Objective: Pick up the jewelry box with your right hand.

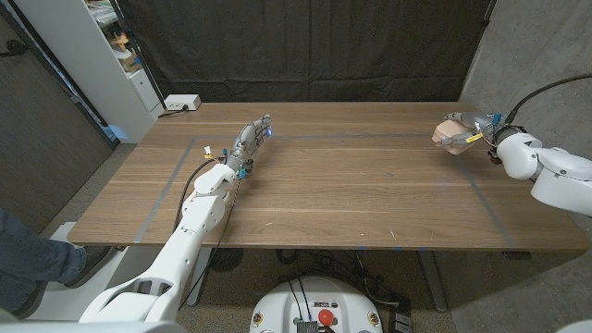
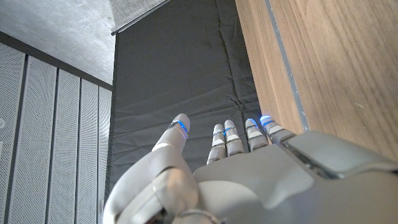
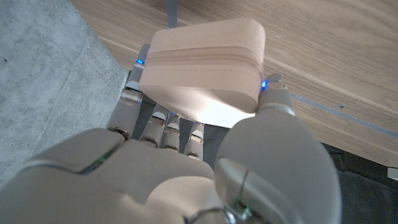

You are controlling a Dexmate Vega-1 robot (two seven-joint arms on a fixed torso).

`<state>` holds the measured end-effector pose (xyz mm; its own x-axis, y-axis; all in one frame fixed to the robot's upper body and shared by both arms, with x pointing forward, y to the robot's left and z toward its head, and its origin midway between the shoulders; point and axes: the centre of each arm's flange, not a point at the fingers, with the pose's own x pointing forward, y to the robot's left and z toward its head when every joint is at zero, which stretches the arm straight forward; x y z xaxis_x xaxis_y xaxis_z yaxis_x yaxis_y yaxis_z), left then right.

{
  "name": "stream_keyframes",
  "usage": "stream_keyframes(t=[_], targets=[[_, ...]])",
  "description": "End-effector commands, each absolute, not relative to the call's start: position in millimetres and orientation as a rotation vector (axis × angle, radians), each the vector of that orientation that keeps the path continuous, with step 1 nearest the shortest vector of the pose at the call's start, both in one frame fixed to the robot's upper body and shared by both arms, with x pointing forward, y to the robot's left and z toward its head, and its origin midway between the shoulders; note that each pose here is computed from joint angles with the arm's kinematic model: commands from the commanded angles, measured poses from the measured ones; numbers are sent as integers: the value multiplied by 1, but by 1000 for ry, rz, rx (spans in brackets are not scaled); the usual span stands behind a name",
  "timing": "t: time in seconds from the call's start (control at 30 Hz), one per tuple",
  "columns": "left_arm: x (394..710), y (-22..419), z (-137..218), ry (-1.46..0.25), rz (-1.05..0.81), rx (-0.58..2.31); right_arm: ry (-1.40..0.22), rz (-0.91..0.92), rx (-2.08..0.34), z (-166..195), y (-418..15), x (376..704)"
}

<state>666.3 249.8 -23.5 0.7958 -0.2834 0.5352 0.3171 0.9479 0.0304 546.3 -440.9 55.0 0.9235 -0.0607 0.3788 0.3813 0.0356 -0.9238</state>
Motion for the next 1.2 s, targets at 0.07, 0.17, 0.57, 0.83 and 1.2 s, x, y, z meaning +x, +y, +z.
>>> stream_keyframes(t=[0.07, 0.17, 0.57, 0.83, 1.2], targets=[[660, 252, -21, -586, -320, -63, -287, -354, -1533, 71, -436, 533], [659, 252, -22, -587, -321, -66, -286, -357, -1535, 72, -436, 531], [657, 250, -23, -587, -327, -65, -299, -376, -1535, 83, -437, 525], [658, 248, -24, -582, -334, -64, -303, -392, -1535, 90, -439, 519], [661, 245, -19, -582, -342, -56, -309, -399, -1523, 96, -440, 515]])
